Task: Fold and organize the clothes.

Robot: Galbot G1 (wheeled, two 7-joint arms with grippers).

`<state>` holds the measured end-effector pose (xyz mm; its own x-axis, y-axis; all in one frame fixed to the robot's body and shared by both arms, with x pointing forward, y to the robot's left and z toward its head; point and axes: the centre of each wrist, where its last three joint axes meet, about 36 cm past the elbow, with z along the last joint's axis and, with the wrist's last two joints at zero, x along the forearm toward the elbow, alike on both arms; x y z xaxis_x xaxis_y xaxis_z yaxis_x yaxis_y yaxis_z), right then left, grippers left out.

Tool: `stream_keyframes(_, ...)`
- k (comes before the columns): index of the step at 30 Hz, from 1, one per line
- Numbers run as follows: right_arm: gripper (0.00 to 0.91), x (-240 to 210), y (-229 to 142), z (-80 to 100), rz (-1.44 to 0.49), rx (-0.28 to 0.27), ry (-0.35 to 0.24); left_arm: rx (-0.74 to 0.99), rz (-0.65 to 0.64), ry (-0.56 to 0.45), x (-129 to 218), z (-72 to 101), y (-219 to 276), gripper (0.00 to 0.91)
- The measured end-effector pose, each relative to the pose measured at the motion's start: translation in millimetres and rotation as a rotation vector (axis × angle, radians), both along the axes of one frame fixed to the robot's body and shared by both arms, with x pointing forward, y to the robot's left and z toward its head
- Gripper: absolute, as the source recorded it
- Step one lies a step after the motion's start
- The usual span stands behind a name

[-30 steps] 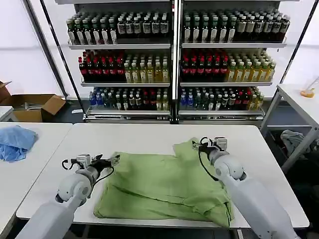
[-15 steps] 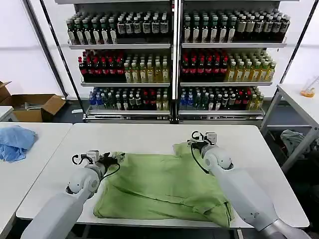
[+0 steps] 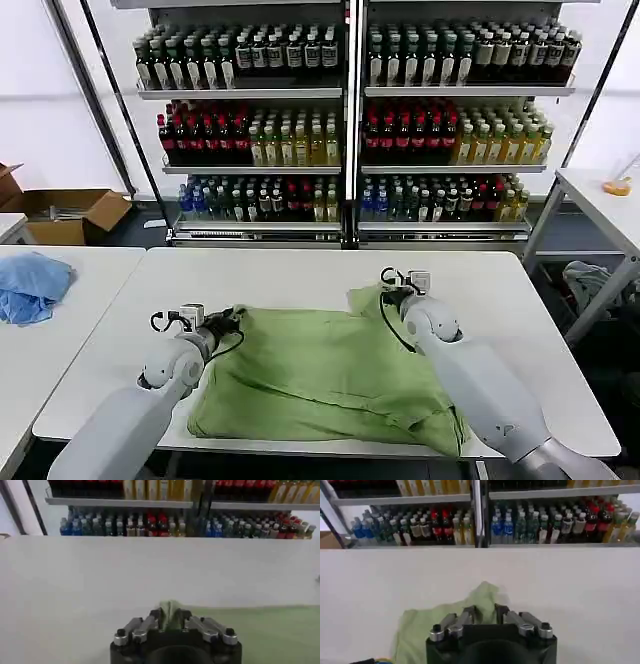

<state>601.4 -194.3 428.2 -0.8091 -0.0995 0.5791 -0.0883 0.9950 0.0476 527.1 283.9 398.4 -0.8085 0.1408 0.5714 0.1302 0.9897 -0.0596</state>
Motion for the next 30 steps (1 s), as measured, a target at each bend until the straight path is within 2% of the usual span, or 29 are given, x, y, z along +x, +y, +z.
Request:
stream_keyframes(9, 0.000, -4, -1, 8.2, 0.004, 0.012, -0.035, -0.036, -0.007, -0.035, -7, 7.7, 4, 0.020)
stream_keyframes(18, 0.000, -19, -8, 32.6, 0.008, 0.030, -0.104, -0.088, -0.017, -0.099, -22, 27.2, 8, 0.020)
stream_keyframes(30, 0.000, -81, -31, 60.0, 0.033, 0.024, -0.194, -0.122, -0.042, -0.153, -59, 50.8, 14, 0.020)
